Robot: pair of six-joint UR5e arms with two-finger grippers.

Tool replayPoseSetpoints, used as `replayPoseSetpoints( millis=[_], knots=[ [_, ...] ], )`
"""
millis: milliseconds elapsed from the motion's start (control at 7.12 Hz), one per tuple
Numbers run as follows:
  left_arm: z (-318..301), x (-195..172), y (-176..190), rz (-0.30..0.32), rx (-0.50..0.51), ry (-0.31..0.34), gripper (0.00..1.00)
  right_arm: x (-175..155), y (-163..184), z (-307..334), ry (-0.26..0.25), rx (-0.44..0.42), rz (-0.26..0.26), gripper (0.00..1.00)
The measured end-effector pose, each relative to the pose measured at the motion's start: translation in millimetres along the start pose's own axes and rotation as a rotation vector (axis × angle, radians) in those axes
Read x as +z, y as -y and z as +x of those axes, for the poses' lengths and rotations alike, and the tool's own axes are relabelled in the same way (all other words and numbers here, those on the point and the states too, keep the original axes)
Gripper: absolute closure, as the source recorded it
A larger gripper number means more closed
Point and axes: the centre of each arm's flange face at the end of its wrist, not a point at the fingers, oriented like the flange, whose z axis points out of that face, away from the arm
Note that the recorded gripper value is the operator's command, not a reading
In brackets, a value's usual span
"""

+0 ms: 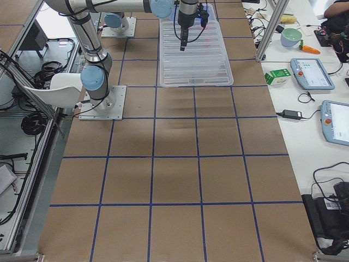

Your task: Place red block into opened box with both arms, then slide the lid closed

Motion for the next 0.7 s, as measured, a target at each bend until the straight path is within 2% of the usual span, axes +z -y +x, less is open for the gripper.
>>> replayPoseSetpoints(
  millis=[140,421,702],
  knots=[
    [-1,1,3,0.011,0.005,0.002,0.00,0,0,0,-0.002,-0.004,-0.001,0.00],
    [-2,-21,12,0.066,0.012,0.012,0.00,0,1,1,-0.005,-0.005,-0.001,0.00],
    [2,-80,22,0.092,0.018,0.021,0.00,1,2,7,-0.007,0.005,-0.002,0.00]
  ],
)
